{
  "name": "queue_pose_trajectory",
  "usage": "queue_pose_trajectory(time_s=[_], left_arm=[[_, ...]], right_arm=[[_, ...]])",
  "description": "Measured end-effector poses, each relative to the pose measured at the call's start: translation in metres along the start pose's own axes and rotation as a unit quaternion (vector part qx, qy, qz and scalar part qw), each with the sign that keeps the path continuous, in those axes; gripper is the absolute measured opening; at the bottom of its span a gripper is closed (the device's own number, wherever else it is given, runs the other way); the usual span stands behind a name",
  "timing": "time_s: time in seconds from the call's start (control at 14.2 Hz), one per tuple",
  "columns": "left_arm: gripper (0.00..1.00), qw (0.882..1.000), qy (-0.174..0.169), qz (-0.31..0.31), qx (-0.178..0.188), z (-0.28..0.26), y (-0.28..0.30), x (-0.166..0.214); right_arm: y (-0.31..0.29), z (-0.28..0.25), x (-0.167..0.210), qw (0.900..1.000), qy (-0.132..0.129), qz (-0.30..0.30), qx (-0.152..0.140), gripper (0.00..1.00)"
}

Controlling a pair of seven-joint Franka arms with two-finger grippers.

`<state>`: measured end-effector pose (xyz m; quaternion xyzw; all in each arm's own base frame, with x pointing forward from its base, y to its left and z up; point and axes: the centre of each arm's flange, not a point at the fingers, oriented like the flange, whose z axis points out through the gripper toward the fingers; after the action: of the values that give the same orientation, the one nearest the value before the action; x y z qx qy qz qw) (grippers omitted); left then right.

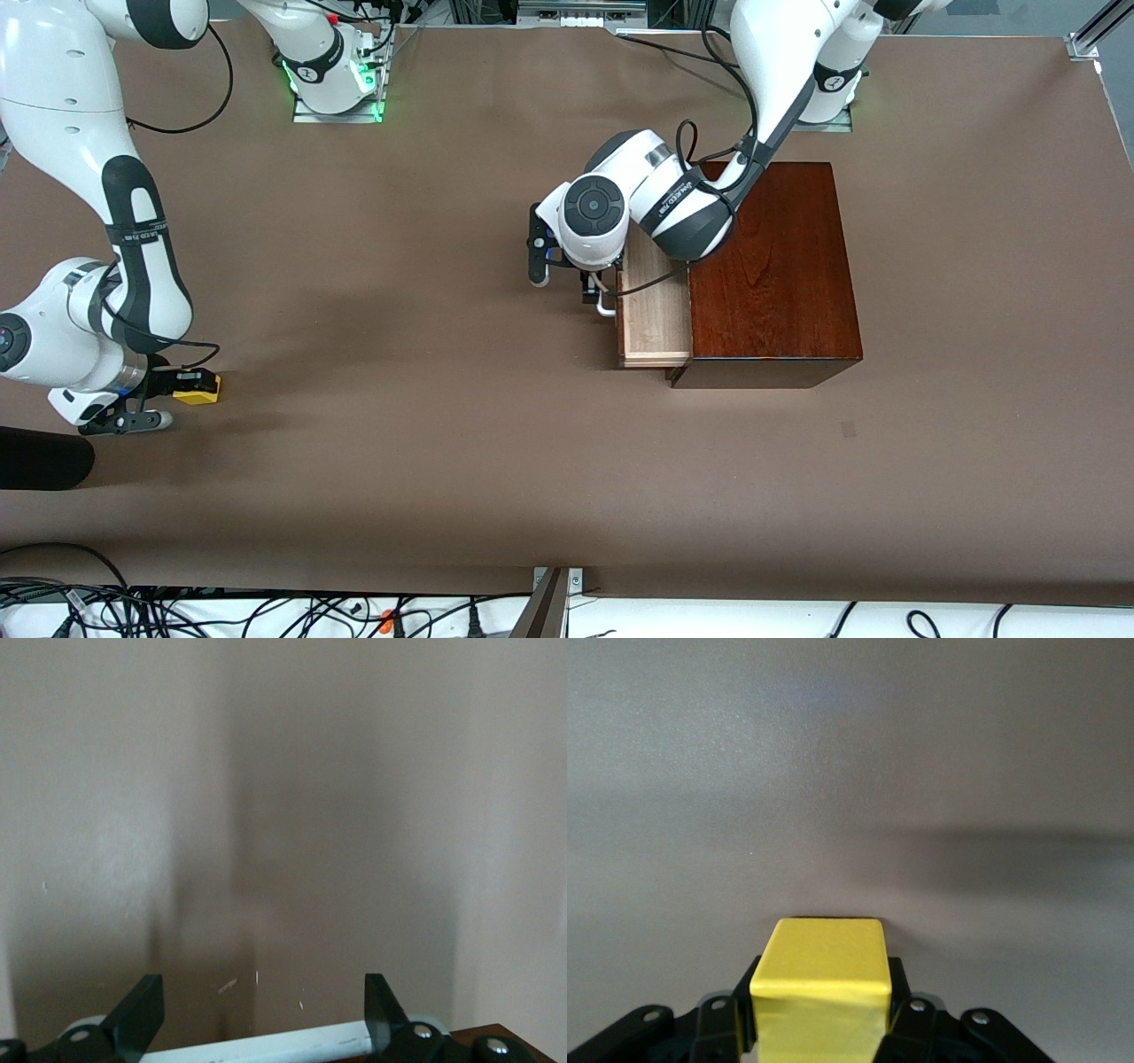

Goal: Open drawer, take yellow block, close drawer
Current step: 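Carry the cube away with the right gripper while the left gripper pushes the drawer, then release the cube on the table while the left gripper shuts the drawer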

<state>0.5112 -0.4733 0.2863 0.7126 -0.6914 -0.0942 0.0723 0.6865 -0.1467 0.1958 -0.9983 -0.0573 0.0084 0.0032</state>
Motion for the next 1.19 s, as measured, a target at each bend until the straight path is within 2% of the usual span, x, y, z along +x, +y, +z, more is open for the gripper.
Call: queue_pose_trajectory(time_s=[0.21,0.28,0.49,0.56,0.98,1.19], left_arm=[[1.00,0.999,-0.037,-0.021,-0.002,-0.001,-0.002,-0.013],[1.00,0.999,-0.040,-0.026,-0.003,-0.001,-0.004,-0.017],[1.00,0.999,-0.042,-0.033,-0.004,-0.001,-0.007,-0.020],[1.00,0.998,-0.044,-0.035,-0.004,-0.001,-0.007,-0.021],[1.00,0.997,-0.062,-0.054,-0.012,-0.003,-0.019,-0.042],[1.00,0.995,-0.066,-0.069,-0.007,-0.009,-0.033,-0.061]], right_arm=[[0.000,0.003,-0.001,1.000,-0.002,0.018,0.001,0.59],[0.000,0.004,-0.001,1.000,-0.004,0.021,0.001,0.66],[-0.002,-0.007,0.002,1.000,-0.007,0.025,0.005,0.96],[-0.002,-0.020,0.004,1.000,-0.009,0.025,0.008,1.00],[-0.008,-0.171,-0.013,0.999,-0.008,0.026,0.037,1.00],[-0.018,-0.234,-0.038,0.998,-0.027,0.021,0.055,1.00]])
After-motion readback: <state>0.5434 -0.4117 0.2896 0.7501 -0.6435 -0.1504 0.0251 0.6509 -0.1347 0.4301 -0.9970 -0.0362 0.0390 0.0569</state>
